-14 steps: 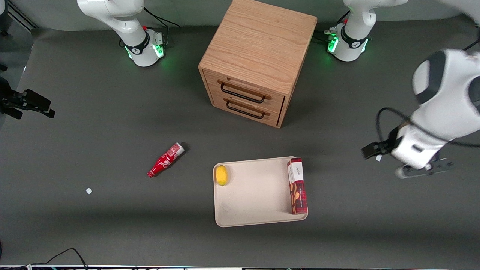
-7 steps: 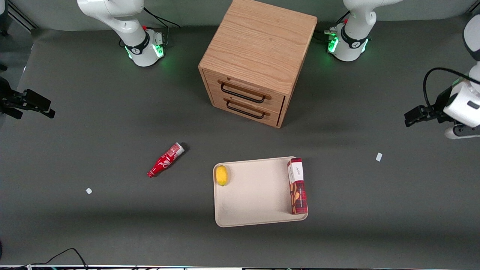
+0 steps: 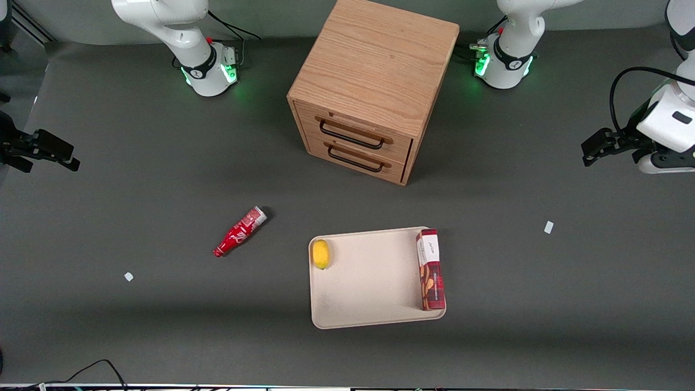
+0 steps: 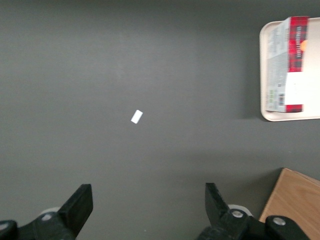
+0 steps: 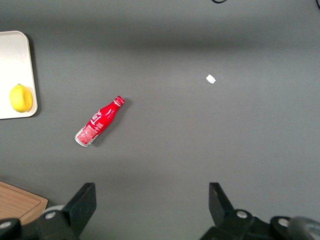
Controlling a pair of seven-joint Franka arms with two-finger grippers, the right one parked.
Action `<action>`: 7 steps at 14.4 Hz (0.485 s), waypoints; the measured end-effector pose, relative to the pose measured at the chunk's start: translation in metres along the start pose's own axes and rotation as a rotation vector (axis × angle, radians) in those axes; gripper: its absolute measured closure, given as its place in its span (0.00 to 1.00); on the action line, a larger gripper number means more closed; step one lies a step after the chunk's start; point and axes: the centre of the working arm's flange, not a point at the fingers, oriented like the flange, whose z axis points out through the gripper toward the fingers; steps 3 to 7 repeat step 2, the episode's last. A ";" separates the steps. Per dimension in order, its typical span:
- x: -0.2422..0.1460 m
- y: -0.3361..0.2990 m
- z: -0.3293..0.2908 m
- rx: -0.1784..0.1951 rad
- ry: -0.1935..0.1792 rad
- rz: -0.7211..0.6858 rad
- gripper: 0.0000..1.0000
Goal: Place red cookie box on tray
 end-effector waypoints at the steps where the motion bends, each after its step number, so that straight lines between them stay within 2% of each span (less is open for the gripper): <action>1: -0.001 0.001 -0.001 -0.010 0.000 0.003 0.00; 7: -0.001 0.002 -0.001 -0.016 -0.003 0.006 0.00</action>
